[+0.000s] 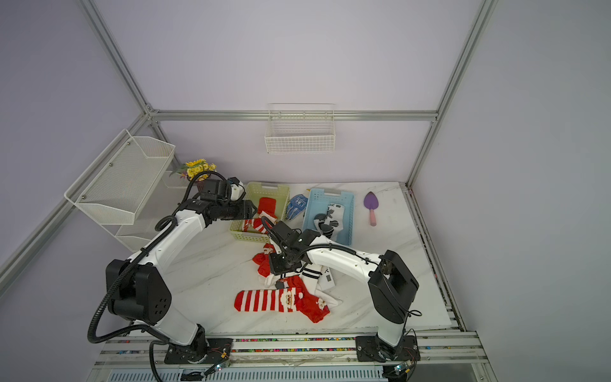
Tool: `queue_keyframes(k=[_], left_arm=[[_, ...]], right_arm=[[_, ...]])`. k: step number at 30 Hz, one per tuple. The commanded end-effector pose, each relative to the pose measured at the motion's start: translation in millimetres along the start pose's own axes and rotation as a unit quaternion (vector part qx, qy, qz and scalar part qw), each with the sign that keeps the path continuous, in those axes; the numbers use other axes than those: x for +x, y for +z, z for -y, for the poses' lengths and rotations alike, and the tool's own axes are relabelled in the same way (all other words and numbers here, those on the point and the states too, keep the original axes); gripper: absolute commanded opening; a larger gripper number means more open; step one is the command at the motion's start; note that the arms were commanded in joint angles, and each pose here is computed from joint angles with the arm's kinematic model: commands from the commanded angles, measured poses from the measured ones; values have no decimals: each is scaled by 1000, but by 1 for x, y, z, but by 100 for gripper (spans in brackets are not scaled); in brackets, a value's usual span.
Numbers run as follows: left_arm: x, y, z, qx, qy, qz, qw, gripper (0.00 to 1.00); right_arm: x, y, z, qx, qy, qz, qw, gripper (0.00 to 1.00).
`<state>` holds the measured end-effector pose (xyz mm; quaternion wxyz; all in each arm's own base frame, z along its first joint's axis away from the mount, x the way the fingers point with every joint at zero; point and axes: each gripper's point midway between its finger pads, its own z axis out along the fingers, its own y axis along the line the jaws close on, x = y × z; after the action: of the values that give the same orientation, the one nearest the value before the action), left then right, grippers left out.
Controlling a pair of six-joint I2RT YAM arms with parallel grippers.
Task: Sort the socks into the basket by color
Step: Adjust the sock at the center of the board.
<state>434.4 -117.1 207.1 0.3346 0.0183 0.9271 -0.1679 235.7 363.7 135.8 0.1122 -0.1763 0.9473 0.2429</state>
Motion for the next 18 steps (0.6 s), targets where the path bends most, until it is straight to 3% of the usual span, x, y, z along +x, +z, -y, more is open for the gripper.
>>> queue_keyframes(k=[1,7,18], left_arm=[[0,-7,3,11,4,10,1000,73],[0,-6,2,11,3,10,1000,73],[1,-6,2,12,3,8,1000,73]], right_arm=[[1,-24,8,26,9,28,999,36],[6,-29,17,40,19,37,998,43],[2,-2,25,65,10,16,998,48]])
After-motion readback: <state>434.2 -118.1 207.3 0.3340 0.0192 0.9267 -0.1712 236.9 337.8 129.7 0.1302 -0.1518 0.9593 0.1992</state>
